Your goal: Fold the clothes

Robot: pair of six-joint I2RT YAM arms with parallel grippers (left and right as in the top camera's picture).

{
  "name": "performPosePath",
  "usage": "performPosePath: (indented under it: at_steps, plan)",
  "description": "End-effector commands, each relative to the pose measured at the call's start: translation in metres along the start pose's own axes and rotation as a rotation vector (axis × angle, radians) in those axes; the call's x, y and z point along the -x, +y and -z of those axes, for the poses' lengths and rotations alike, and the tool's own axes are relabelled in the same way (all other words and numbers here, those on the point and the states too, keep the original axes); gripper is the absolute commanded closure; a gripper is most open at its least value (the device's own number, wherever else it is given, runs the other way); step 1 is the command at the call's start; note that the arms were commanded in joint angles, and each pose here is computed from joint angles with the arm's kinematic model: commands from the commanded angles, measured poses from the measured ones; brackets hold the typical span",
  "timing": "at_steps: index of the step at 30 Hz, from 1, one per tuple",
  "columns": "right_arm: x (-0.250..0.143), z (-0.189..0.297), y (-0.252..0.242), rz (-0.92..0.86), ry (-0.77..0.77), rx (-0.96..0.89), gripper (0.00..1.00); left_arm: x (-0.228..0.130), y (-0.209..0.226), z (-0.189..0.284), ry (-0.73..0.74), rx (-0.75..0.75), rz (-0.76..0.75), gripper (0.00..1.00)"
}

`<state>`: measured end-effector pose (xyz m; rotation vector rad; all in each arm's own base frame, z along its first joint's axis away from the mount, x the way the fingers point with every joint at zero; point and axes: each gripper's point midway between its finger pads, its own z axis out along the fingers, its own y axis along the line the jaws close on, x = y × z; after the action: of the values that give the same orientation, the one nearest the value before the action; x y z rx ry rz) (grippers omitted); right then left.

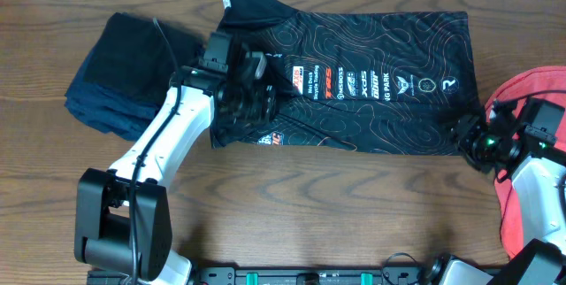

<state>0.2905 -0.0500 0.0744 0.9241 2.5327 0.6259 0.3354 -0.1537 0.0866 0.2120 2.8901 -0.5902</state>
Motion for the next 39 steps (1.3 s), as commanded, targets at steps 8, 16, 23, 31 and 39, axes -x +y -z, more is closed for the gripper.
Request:
performPosePath:
  at_steps: [8,16,23,31,39]
  plan:
    - [-0.015,0.019,-0.06,-0.107,0.034,-0.262,0.41,-0.037,0.106,0.021,0.108,0.415,0.147,0.24]
    - [-0.018,0.016,-0.047,-0.009,0.065,-0.18,0.41,-0.051,0.124,-0.004,0.145,0.315,0.225,0.36]
    - [-0.008,0.015,-0.043,0.011,0.026,-0.162,0.4,-0.051,0.124,-0.025,0.171,0.265,0.235,0.46]
    - [0.001,0.014,-0.041,0.027,-0.009,-0.155,0.39,-0.061,0.131,-0.039,0.229,0.278,0.247,0.94]
    - [-0.005,-0.002,-0.058,-0.047,0.054,-0.203,0.49,-0.047,0.149,-0.001,0.21,0.429,0.209,0.94]
